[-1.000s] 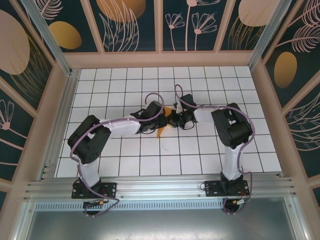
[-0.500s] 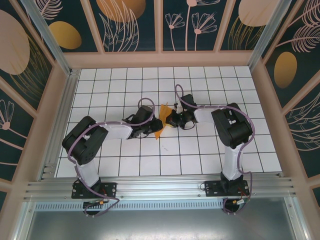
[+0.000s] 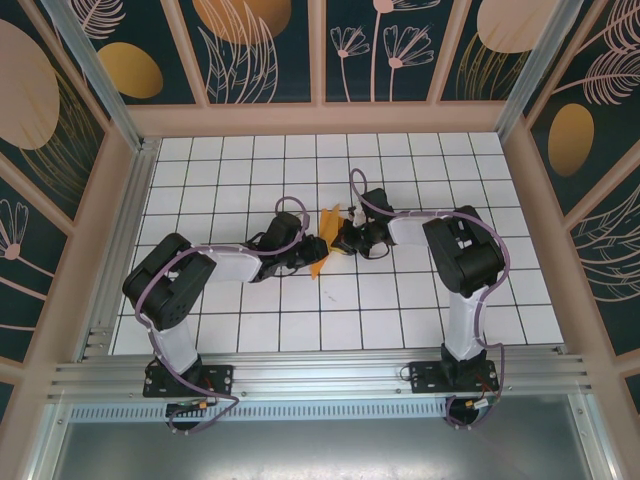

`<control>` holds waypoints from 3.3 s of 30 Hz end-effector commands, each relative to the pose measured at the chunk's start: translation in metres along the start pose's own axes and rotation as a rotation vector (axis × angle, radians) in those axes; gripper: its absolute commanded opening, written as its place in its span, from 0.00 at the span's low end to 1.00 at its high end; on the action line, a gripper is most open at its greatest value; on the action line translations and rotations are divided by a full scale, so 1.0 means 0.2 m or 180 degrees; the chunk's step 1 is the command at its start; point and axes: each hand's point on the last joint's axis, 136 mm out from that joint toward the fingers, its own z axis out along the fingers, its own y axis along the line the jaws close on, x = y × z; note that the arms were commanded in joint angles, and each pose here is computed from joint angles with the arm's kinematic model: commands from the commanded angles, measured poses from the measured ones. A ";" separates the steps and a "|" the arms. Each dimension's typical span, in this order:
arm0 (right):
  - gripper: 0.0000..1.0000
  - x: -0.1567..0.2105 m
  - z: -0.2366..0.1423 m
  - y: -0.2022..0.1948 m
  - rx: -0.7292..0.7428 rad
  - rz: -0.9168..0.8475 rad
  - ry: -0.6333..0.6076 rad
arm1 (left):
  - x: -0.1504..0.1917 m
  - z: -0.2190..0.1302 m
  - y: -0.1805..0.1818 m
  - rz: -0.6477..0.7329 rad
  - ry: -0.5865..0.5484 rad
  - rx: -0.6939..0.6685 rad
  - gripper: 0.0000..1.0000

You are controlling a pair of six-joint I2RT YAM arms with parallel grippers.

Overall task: Fold a paper plane with a square sheet of paper (pick it up from the middle)
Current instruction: Fold the wing for the fifth time at the center of the table.

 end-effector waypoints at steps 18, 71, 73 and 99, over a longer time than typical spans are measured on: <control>0.05 0.01 -0.03 -0.09 0.0055 0.0084 -0.0128 | -0.10 0.07 0.02 -0.0068 -0.0208 -0.0015 0.09; 0.21 -0.15 -0.08 0.14 -0.0269 -0.0852 -0.0297 | -0.07 0.12 0.01 -0.0043 -0.0032 -0.0022 0.08; 0.21 -0.15 -0.08 0.14 -0.0283 -0.0859 -0.0287 | -0.06 0.12 0.02 -0.0034 -0.0018 -0.0040 0.08; 0.04 -0.20 -0.13 -0.02 0.0107 -0.0792 -0.0535 | -0.03 0.00 -0.03 0.0057 -0.0014 0.0061 0.27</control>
